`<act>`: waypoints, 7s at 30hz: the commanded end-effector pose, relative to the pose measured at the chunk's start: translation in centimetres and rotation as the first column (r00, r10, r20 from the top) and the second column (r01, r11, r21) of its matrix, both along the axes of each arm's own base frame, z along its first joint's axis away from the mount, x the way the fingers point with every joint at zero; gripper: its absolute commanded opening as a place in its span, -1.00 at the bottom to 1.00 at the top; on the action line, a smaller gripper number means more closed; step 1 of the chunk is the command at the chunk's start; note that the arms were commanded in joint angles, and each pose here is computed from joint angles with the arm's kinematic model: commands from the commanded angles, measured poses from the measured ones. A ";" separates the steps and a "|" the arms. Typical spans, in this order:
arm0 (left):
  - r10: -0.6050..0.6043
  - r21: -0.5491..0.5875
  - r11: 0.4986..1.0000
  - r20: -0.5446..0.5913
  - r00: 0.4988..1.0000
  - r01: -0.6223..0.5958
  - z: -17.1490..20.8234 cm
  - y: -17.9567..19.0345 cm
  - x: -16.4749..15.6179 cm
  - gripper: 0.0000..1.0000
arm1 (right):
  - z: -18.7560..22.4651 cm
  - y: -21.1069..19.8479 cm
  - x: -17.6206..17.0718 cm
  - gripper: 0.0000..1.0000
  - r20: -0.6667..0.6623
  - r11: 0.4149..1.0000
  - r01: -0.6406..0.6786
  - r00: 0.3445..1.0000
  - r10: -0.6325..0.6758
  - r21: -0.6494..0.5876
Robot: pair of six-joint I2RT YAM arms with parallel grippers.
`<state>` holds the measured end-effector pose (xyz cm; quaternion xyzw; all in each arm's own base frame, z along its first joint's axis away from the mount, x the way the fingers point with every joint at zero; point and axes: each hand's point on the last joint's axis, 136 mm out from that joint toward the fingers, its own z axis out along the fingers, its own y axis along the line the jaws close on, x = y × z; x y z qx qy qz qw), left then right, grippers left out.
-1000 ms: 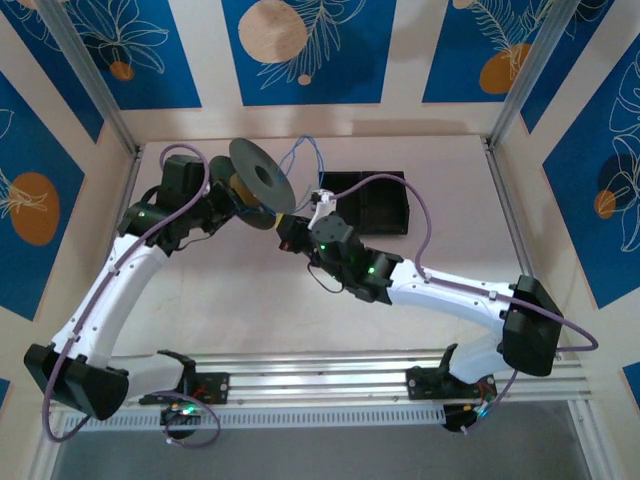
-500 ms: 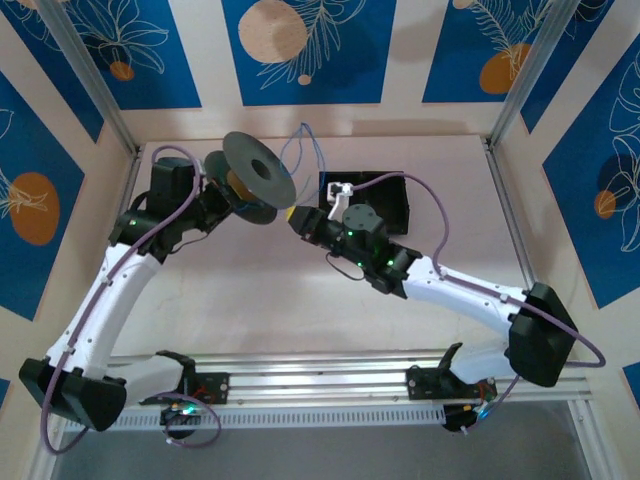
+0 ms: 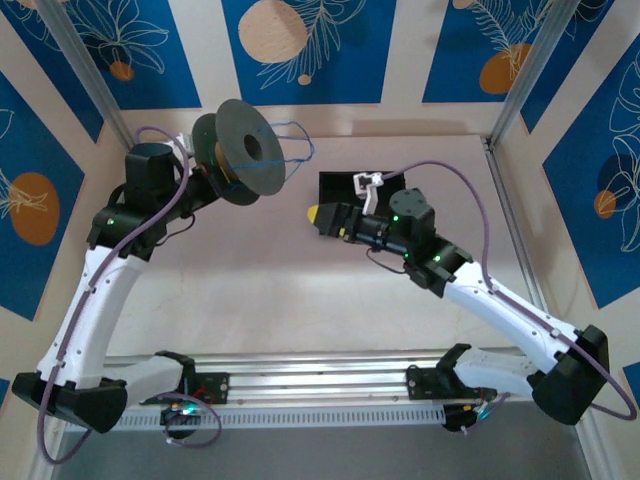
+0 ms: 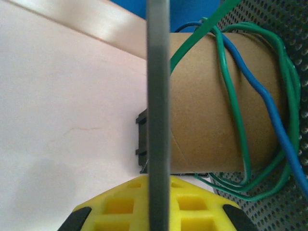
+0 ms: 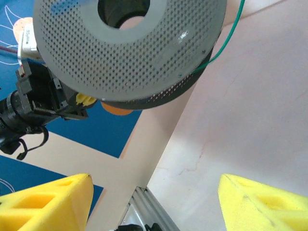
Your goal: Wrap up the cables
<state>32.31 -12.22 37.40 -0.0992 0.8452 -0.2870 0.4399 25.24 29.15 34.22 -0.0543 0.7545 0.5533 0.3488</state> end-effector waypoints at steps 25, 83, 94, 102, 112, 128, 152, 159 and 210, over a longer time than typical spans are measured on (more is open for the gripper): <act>-0.401 0.289 0.909 0.417 0.815 0.300 6.9 -3.0 -4.2 -1.00 | 9.6 -4.9 -1.0 -0.22 0.137 0.987 -0.109 0.983 0.126 -0.121; -0.398 0.256 0.910 0.314 0.862 0.327 6.2 -3.0 -4.3 -1.00 | 10.9 1.3 -0.5 -1.00 0.772 0.780 0.233 0.460 0.438 -0.581; 0.224 -0.024 0.973 0.334 0.916 -0.229 8.5 4.3 2.0 -1.00 | 6.5 -3.2 -3.8 -1.00 0.482 0.962 0.048 0.872 0.091 -0.269; 0.231 -0.263 0.952 0.275 0.933 -0.159 11.0 5.0 4.1 -1.00 | -3.8 -11.0 -1.0 -1.00 0.126 0.910 0.235 0.971 -0.203 -0.341; -0.021 -0.458 0.874 0.299 0.954 0.162 14.7 5.7 2.6 -1.00 | -10.9 -18.0 4.0 -1.00 -0.135 0.845 0.390 0.876 -0.463 -0.366; -0.318 -0.448 0.801 0.245 0.916 0.398 9.6 2.2 -2.3 -1.00 | -13.1 -27.8 14.0 -1.00 -0.281 0.688 0.571 0.640 -0.715 -0.448; -0.751 0.073 0.622 -0.230 0.620 0.780 -6.9 -11.9 -12.2 -1.00 | -11.8 -29.6 20.1 -1.00 -0.312 0.708 0.568 0.642 -0.700 -0.421; -0.683 0.250 0.589 -0.355 0.638 0.769 -10.3 -12.5 -11.5 -1.00 | -8.7 -27.6 20.6 -1.00 -0.293 0.739 0.561 0.685 -0.668 -0.373; -0.194 0.113 0.969 -0.206 0.959 0.221 -4.0 -7.4 5.2 -1.00 | -2.6 8.3 -6.4 -1.00 0.566 0.759 -0.368 0.510 0.648 -0.537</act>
